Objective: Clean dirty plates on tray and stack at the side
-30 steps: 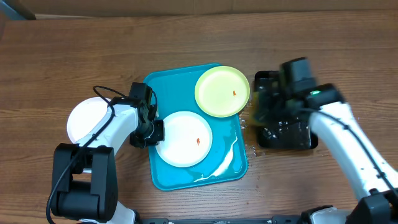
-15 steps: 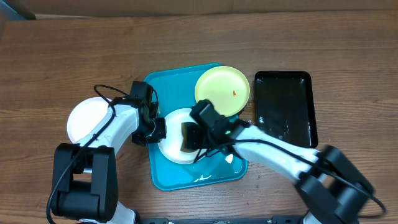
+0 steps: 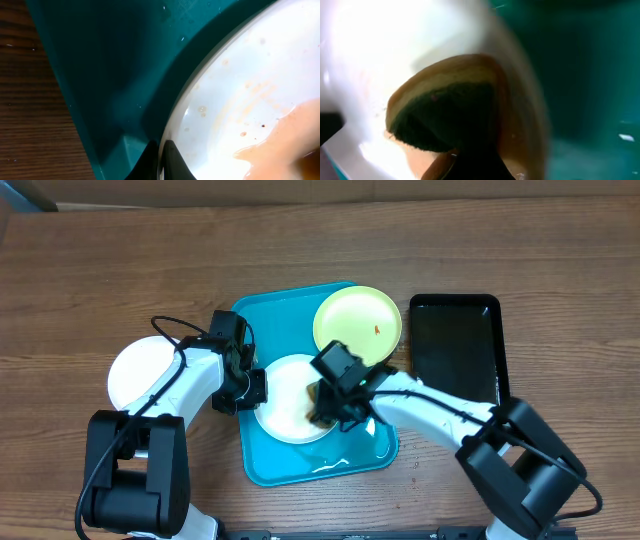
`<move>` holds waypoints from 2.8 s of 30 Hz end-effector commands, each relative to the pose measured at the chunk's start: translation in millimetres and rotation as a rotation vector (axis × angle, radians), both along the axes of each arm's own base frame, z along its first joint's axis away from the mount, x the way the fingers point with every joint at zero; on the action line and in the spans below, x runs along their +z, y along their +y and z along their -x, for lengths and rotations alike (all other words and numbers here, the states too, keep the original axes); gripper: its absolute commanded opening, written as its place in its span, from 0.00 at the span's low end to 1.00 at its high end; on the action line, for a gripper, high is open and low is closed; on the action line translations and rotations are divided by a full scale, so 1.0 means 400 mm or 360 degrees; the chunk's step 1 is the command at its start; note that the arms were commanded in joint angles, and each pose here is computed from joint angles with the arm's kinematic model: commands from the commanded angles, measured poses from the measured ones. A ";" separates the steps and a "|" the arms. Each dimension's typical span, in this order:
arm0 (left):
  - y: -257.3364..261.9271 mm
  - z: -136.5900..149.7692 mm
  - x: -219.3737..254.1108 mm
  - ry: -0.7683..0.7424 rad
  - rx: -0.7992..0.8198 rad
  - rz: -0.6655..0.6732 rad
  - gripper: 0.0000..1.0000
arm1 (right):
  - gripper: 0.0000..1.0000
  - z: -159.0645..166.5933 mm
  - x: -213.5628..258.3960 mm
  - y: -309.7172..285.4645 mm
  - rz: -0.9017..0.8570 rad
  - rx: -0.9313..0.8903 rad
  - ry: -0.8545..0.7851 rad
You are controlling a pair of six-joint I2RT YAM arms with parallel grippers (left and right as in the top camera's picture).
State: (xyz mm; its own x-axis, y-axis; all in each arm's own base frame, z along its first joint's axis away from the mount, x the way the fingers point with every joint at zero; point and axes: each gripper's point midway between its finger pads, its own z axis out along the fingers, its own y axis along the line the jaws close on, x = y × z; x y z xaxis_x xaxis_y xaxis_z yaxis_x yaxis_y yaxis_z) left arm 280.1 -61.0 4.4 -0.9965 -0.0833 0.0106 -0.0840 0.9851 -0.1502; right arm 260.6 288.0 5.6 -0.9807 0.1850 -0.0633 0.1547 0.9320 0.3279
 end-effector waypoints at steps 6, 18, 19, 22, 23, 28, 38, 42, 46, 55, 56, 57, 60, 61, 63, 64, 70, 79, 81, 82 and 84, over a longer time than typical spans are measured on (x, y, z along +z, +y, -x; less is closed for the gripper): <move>0.035 0.027 -0.034 0.0059 0.0019 -0.0140 0.04 | 0.04 -0.058 0.002 -0.183 0.0519 -0.0189 -0.0067; 0.034 0.029 -0.034 0.0065 0.0024 -0.0140 0.04 | 0.04 -0.105 0.173 -0.158 0.0450 0.0036 -0.0272; 0.035 0.030 -0.034 0.0067 0.0024 -0.0140 0.04 | 0.04 -0.105 0.188 -0.164 0.0440 0.0024 -0.0284; 0.034 0.030 -0.034 0.0068 0.0024 -0.0140 0.04 | 0.04 -0.114 0.234 -0.195 0.0413 -0.0033 -0.0316; 0.034 0.030 -0.034 0.0068 0.0024 -0.0139 0.04 | 0.04 -0.117 0.247 -0.209 0.0406 -0.0057 -0.0321; 0.029 0.031 -0.033 0.0072 0.0022 -0.0118 0.04 | 0.04 -0.146 0.294 -0.327 0.0346 -0.0235 -0.0264; 0.004 0.022 -0.005 0.0083 0.0009 -0.0033 0.04 | 0.04 -0.194 0.193 -0.542 0.0277 -0.0548 -0.0053; 0.003 0.014 0.024 0.0070 -0.0009 -0.0031 0.04 | 0.09 -0.178 0.128 -0.571 0.0294 -0.0588 -0.0005; 0.003 0.006 0.064 0.0025 -0.0026 -0.0030 0.04 | 0.41 -0.171 0.111 -0.573 0.0298 -0.0587 0.0004; 0.012 -0.008 0.201 -0.0199 -0.0029 -0.0054 0.04 | 0.71 -0.186 0.305 -0.572 0.0164 -0.0509 -0.0260; 0.012 -0.010 0.219 -0.0219 -0.0037 -0.0067 0.04 | 0.76 -0.184 0.335 -0.580 0.0135 -0.0526 -0.0304; 0.010 -0.013 0.237 -0.0239 -0.0047 -0.0080 0.04 | 0.80 -0.184 0.363 -0.594 0.0114 -0.0534 -0.0358; -0.017 -0.023 0.287 -0.0284 -0.0101 -0.0088 0.04 | 0.87 -0.176 0.411 -0.658 0.0081 -0.0663 -0.0428; -0.030 -0.029 0.302 -0.0304 -0.0120 -0.0082 0.04 | 0.88 -0.171 0.418 -0.677 0.0059 -0.0706 -0.0425; -0.065 -0.047 0.340 -0.0369 -0.0161 -0.0061 0.04 | 0.89 -0.155 0.419 -0.724 0.0025 -0.0807 -0.0382; -0.080 -0.055 0.356 -0.0400 -0.0172 -0.0051 0.04 | 0.89 -0.147 0.416 -0.741 0.0017 -0.0847 -0.0358; -0.185 -0.149 0.481 -0.0760 -0.0210 -0.0093 0.04 | 0.90 -0.109 0.400 -0.825 -0.0007 -0.1025 -0.0265; -0.438 -0.260 0.562 -0.1367 -0.0296 -0.0273 0.04 | 0.90 -0.091 0.391 -0.835 0.0040 -0.0950 -0.0247; -0.478 -0.269 0.554 -0.1448 -0.0321 -0.0374 0.04 | 0.90 -0.090 0.390 -0.834 0.0040 -0.0950 -0.0242; -0.505 -0.270 0.549 -0.1495 -0.0364 -0.0439 0.04 | 0.90 -0.089 0.390 -0.834 0.0040 -0.0950 -0.0238; -0.544 -0.266 0.546 -0.1578 -0.0425 -0.0559 0.04 | 0.90 -0.087 0.389 -0.833 0.0040 -0.0950 -0.0232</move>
